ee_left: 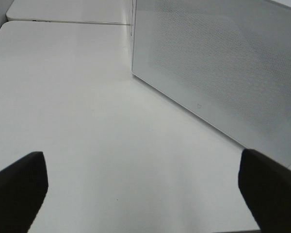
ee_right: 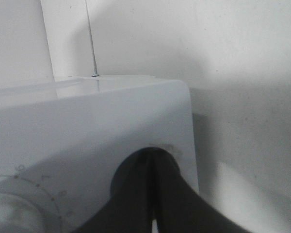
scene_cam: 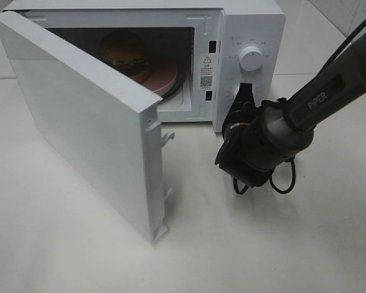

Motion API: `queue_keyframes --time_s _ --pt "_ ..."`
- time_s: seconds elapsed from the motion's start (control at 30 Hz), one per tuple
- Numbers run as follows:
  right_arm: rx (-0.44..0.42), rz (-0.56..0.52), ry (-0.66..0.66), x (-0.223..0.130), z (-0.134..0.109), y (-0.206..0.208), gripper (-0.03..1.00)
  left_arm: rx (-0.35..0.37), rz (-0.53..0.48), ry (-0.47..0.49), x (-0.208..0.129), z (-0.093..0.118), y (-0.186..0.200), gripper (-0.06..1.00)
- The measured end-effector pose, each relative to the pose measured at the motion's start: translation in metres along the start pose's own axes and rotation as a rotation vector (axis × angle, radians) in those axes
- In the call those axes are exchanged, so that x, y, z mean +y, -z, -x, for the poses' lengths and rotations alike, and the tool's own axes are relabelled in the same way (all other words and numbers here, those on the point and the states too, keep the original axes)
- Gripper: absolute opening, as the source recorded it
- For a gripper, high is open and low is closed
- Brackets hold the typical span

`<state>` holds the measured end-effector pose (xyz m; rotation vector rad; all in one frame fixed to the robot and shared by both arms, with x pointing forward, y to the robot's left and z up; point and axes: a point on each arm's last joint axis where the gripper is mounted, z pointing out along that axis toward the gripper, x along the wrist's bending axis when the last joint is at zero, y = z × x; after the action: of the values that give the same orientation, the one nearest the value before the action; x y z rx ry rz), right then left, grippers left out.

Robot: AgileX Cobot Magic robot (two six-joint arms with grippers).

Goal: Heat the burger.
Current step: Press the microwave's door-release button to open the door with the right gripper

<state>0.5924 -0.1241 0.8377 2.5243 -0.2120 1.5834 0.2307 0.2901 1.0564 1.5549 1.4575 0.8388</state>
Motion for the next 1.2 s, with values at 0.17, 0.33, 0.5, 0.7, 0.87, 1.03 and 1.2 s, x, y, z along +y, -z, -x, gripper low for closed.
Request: queue_keyframes --time_s 0.17,0.33,0.5,0.7,0.87,1.03,1.2 --pt "-0.001 0.001 0.0 0.0 0.0 0.0 0.02 0.0 0.0 0.0 0.0 0.0 0.0 0.99" --pt "-0.002 0.0 0.0 0.0 0.0 0.0 0.02 0.0 0.0 0.0 0.0 0.0 0.0 0.99" --pt "-0.005 -0.001 0.0 0.0 0.001 0.0 0.02 0.0 0.0 0.0 0.0 0.0 0.0 0.99" --pt "-0.018 -0.013 -0.004 -0.001 0.0 0.001 0.02 0.0 0.0 0.0 0.0 0.0 0.0 0.99" --pt "-0.026 -0.023 0.007 -0.001 -0.002 0.001 0.02 0.0 0.0 0.0 0.0 0.0 0.0 0.99" --pt "-0.017 -0.061 0.064 0.001 -0.002 0.005 0.02 0.0 0.0 0.0 0.0 0.0 0.0 0.99" --pt "0.011 -0.084 0.112 0.005 -0.002 0.011 0.02 0.0 0.0 0.0 0.0 0.0 0.0 0.99"
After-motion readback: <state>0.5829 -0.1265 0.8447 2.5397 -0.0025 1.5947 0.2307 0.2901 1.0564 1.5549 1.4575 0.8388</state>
